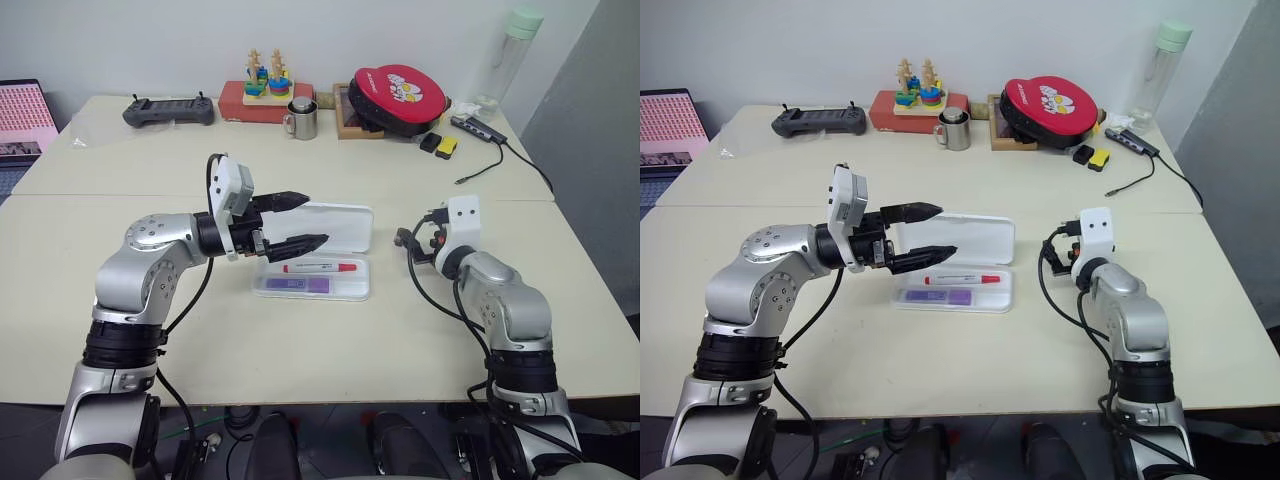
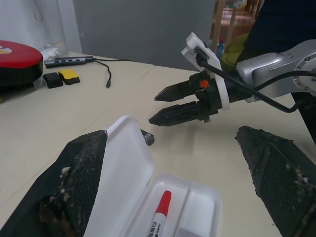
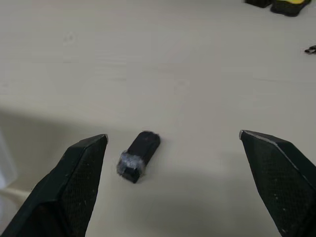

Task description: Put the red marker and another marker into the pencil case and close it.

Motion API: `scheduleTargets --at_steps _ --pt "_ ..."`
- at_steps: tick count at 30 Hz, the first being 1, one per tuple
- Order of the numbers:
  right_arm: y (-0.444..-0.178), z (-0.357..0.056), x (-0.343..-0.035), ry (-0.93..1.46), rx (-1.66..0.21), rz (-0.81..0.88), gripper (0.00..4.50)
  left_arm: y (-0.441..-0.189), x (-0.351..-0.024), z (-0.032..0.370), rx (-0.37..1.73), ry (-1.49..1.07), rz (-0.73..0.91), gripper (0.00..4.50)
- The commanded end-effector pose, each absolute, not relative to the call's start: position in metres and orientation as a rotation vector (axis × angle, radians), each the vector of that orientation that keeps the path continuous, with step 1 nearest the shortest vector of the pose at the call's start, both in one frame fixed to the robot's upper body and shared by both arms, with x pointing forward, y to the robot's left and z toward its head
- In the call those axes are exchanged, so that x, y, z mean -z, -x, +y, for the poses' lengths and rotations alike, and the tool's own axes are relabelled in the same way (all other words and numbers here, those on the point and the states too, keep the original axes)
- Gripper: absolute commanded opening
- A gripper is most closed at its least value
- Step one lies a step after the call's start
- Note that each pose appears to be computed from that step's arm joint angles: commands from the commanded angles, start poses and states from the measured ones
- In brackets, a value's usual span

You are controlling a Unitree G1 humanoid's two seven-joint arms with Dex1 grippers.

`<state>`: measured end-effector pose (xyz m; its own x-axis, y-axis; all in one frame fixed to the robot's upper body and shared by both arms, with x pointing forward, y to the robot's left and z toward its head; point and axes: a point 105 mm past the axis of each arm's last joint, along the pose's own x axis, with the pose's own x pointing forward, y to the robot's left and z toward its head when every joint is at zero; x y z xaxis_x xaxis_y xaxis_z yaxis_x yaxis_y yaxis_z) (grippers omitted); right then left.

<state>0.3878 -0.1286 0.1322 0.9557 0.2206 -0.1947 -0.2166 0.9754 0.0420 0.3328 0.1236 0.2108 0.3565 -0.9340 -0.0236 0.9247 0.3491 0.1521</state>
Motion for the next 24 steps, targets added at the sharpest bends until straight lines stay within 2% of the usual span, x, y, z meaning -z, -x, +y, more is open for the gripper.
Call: scheduleTargets --at_steps 1,8,15,18,24 --pt "-0.395 -0.120 -0.129 -0.012 -0.182 0.185 4.49 -0.333 -0.219 0.117 1.239 -0.182 -0.121 4.50" --pt "-0.398 -0.106 -0.109 0.031 -0.195 0.240 4.49 -0.336 -0.221 0.112 1.244 -0.178 -0.151 4.50" --pt "-0.402 -0.117 -0.109 0.047 -0.132 0.229 2.61 -0.336 -0.223 0.110 1.241 -0.170 -0.169 4.50" --pt "-0.403 -0.120 -0.112 0.038 -0.121 0.222 2.06 -0.336 -0.224 0.108 1.243 -0.171 -0.175 4.50" --pt "-0.403 -0.127 -0.127 0.001 -0.113 0.163 0.48 -0.335 -0.229 0.096 1.280 -0.164 -0.196 4.50"
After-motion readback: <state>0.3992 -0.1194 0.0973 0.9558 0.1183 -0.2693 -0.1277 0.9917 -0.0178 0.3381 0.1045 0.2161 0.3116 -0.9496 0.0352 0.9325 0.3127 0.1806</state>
